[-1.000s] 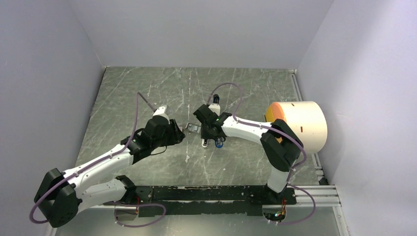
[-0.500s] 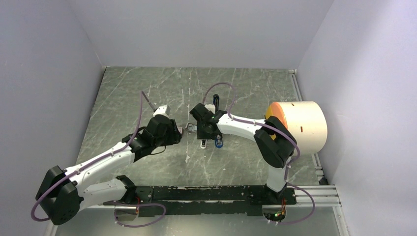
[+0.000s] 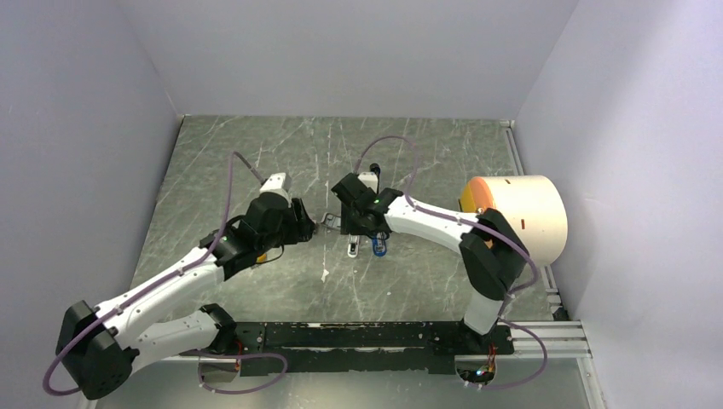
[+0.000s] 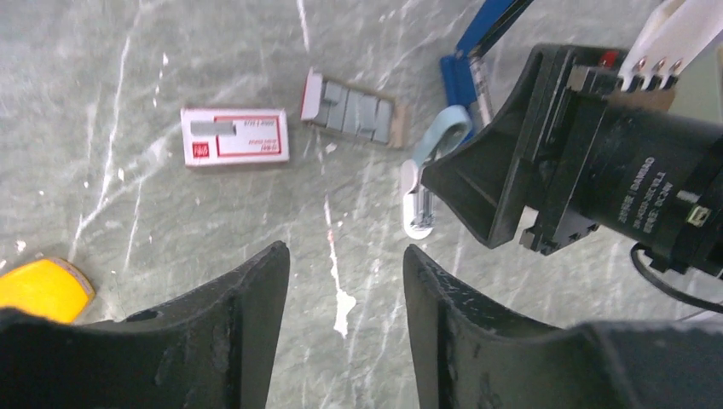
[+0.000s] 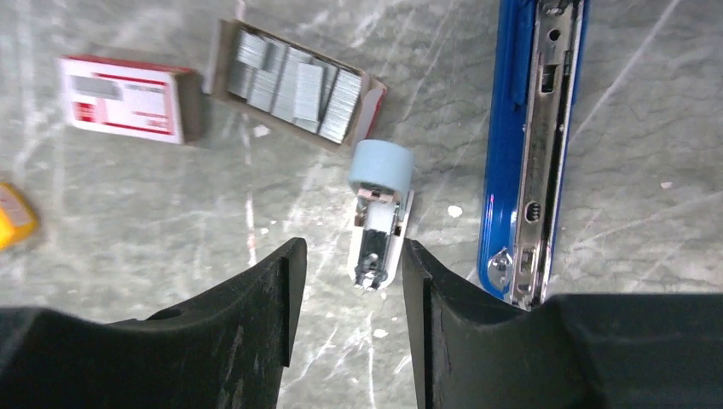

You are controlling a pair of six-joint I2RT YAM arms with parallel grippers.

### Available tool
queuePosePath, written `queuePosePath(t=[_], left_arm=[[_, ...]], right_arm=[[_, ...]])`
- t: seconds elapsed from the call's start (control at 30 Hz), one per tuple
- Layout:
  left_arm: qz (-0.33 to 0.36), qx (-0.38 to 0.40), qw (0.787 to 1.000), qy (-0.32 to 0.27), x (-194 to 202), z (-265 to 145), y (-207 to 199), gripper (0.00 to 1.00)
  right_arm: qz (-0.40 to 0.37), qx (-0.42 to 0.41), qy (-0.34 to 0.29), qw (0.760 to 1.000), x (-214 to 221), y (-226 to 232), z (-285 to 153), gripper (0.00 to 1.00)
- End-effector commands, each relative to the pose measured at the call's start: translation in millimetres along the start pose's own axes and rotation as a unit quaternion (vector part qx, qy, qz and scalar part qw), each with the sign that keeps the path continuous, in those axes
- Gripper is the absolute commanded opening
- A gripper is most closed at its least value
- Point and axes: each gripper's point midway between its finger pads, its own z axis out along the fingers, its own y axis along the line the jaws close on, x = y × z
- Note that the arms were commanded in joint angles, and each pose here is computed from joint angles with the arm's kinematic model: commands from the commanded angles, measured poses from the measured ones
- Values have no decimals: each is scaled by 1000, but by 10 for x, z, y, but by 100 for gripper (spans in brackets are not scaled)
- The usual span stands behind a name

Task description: Load the staples into the stapler

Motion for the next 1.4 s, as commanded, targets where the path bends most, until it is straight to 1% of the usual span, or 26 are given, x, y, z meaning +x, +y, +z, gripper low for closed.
queuePosePath(t=[0.0, 0.07, 0.13, 0.23, 0.3, 0.43, 0.53, 0.6, 0.63, 0.7, 0.83, 1.0, 1.2, 1.37], left_arm=[[27, 22, 998, -59, -501, -275, -199, 60], [39, 29, 996, -75, -662, -380, -268, 66], [49, 18, 995, -91, -802, -469, -265, 72], [59, -8, 991, -119, -1011, -559, -223, 83], [66, -26, 990, -125, -1102, -553, -167, 87], [42, -52, 992, -109, -1193, -450, 44, 85], [41, -63, 992, -104, -1140, -345, 172, 84], [55, -99, 988, -106, -1158, -330, 324, 84], [54, -135, 983, -111, -1187, -337, 479, 84], [49, -159, 980, -110, -1175, -333, 607, 83], [31, -143, 984, -100, -1096, -280, 609, 82], [34, -144, 984, -97, -1088, -277, 617, 81], [33, -143, 984, -101, -1083, -302, 625, 81], [33, -142, 984, -102, -1083, -305, 626, 81]], right_arm=[[21, -10, -66, 998, -332, 39, -356, 47], [15, -16, -88, 996, -453, 68, -433, 45], [-3, -23, -101, 995, -557, 132, -453, 45], [-38, -20, -99, 994, -666, 237, -369, 45], [-48, -5, -93, 994, -715, 275, -256, 45], [-47, -7, -82, 996, -767, 435, -36, 41], [-36, 4, -78, 996, -770, 450, 77, 37], [-26, 20, -70, 997, -729, 419, 163, 37], [-20, 31, -64, 997, -703, 385, 205, 37], [-17, 33, -51, 998, -645, 387, 269, 39], [-18, 48, -39, 998, -592, 365, 387, 39], [-15, 67, -52, 996, -641, 330, 459, 39], [-10, 92, -47, 995, -576, 274, 532, 39], [-14, 94, -41, 995, -523, 276, 568, 39]])
